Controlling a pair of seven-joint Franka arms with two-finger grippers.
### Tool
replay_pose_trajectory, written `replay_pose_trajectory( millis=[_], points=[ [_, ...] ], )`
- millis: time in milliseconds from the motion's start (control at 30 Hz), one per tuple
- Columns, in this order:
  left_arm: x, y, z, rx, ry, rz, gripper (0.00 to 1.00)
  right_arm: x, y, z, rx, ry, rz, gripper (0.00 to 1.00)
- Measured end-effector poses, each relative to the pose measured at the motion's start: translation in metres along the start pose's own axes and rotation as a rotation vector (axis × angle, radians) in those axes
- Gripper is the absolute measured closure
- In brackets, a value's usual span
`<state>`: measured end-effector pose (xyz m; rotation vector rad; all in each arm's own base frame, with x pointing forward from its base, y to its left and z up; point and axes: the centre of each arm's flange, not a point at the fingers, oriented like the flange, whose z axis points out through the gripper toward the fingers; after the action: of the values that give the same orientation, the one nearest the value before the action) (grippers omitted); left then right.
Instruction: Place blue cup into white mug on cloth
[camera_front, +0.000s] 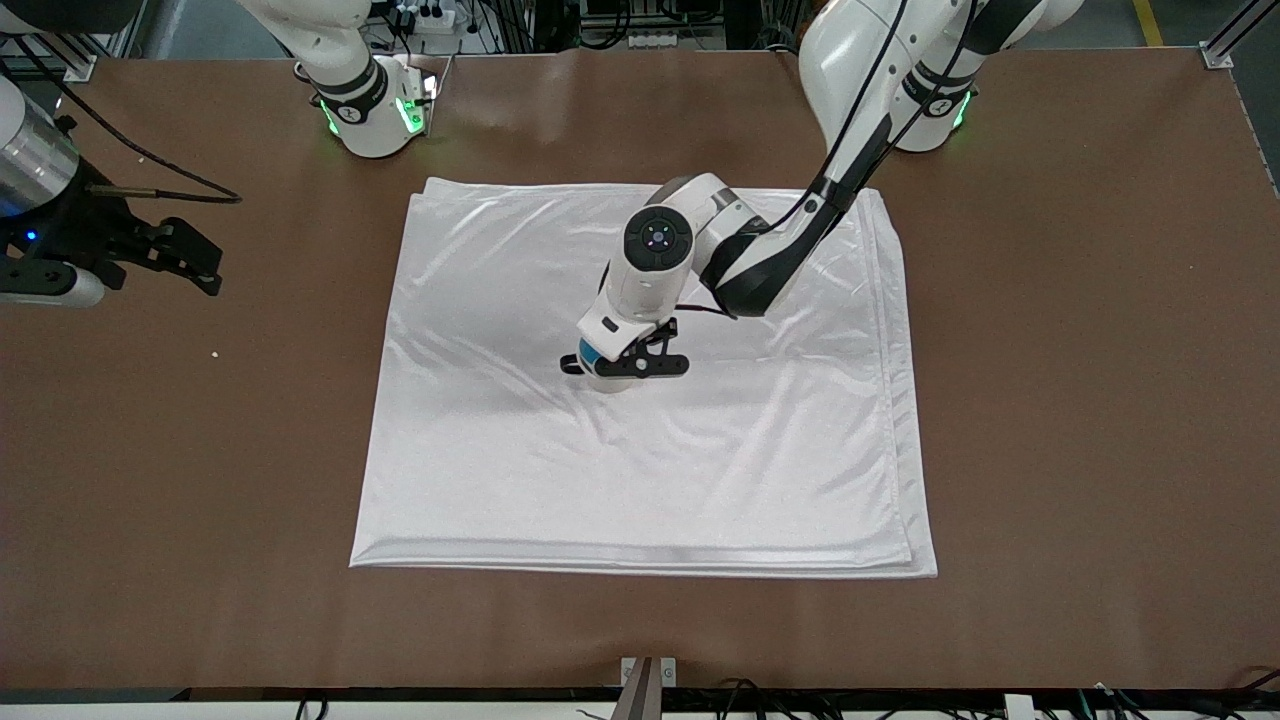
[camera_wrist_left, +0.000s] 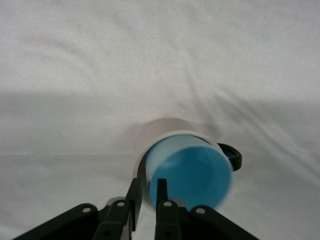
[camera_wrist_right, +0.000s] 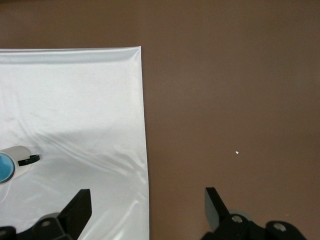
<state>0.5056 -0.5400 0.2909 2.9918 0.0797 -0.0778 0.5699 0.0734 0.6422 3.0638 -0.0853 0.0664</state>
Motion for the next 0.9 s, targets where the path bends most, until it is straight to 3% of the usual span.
replay_pose_trajectory(
  millis=[200,367,600,900],
  points=[
    [0.003,0.001,-0.005,-0.01,0.011,-0.002,0.54,0.003,0.009,0.003,-0.004,-0.006,0.02,0.0],
    [0.009,0.002,-0.018,-0.029,0.033,-0.007,0.28,0.005,0.023,0.007,0.037,-0.022,0.058,0.0],
    [0.03,-0.008,-0.072,-0.075,0.097,-0.036,0.0,0.005,0.036,0.015,0.042,-0.037,0.085,0.0],
    [0.072,-0.055,-0.16,-0.127,0.199,-0.08,0.0,-0.024,0.048,0.025,0.016,-0.034,0.116,0.0]
  ],
)
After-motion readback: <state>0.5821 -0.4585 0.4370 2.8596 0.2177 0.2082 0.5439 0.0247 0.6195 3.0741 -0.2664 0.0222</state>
